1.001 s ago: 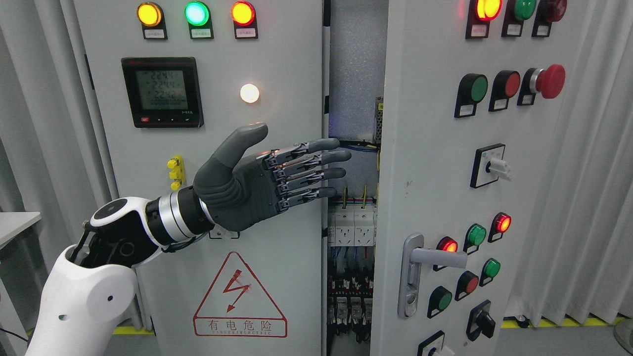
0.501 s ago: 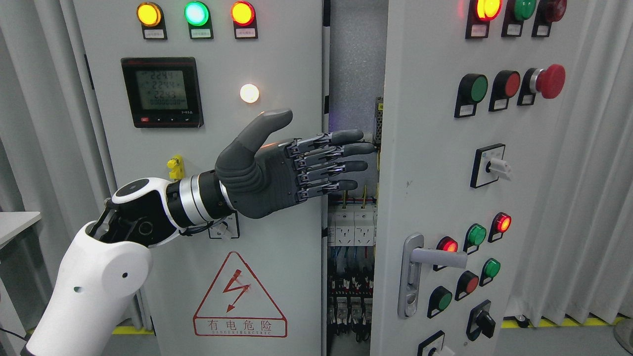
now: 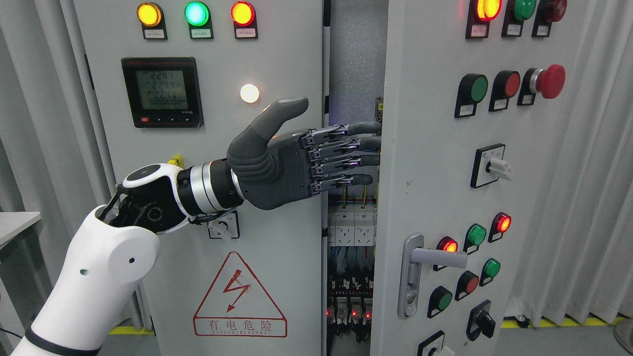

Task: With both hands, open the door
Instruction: 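Reach the left hand into the gap between the two cabinet doors, then push the ajar door's inner edge outward with the left hand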

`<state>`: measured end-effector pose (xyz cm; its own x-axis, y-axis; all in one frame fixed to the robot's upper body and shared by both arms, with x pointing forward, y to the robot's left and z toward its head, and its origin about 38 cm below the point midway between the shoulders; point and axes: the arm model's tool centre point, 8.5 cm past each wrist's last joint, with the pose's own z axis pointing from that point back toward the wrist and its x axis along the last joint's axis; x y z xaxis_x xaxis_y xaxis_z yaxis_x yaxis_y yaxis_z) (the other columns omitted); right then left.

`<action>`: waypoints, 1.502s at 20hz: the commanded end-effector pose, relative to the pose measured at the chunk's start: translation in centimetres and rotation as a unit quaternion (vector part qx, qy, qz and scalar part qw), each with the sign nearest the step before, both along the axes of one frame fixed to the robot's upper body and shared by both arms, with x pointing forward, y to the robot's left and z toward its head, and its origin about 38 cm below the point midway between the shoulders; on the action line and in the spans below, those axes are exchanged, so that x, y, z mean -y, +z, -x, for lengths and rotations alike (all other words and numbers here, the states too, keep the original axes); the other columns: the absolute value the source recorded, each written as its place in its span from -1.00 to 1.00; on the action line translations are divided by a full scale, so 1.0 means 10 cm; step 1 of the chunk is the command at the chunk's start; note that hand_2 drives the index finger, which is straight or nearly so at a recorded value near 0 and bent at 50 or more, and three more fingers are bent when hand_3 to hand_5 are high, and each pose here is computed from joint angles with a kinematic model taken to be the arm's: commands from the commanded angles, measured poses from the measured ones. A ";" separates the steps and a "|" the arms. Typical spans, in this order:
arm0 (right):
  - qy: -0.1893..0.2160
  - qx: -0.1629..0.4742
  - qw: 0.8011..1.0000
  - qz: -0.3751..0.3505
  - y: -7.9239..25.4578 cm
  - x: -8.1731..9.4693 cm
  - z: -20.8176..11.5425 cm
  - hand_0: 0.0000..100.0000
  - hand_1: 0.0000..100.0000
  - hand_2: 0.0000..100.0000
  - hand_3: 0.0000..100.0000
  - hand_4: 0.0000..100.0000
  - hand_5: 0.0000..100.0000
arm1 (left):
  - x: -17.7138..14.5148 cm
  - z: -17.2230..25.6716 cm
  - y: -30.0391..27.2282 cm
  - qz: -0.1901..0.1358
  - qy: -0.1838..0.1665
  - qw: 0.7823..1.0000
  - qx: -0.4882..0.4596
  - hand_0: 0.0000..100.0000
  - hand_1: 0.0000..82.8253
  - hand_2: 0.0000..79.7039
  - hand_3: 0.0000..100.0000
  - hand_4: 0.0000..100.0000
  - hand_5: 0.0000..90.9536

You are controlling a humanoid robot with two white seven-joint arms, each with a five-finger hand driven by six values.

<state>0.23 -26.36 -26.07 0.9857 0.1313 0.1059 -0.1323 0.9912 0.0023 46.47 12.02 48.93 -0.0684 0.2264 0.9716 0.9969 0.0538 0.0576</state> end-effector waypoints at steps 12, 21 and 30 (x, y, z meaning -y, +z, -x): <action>-0.002 0.015 1.000 0.000 0.00 0.00 -0.20 -0.56 -1.00 -1.00 -1.00 -1.00 -1.00 | 0.61 0.14 0.06 -0.044 -0.067 0.997 0.019 -0.41 -1.00 -0.93 -0.95 -0.93 -1.00; -0.002 0.015 1.000 0.000 0.00 0.00 -0.20 -0.56 -1.00 -1.00 -1.00 -1.00 -1.00 | 0.90 0.16 -0.01 -0.047 -0.080 0.996 0.004 -0.41 -1.00 -0.93 -0.95 -0.93 -1.00; -0.002 0.016 1.000 0.000 0.00 0.00 -0.20 -0.56 -1.00 -1.00 -1.00 -1.00 -1.00 | 1.16 0.25 0.01 -0.041 -0.089 0.995 0.013 -0.41 -1.00 -0.93 -0.95 -0.93 -1.00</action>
<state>0.23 -26.36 -26.07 0.9857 0.1313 0.1059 -0.1323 0.9912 0.0023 44.84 3.59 50.20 -0.0830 0.1894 0.9784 0.9925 -0.0722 0.0982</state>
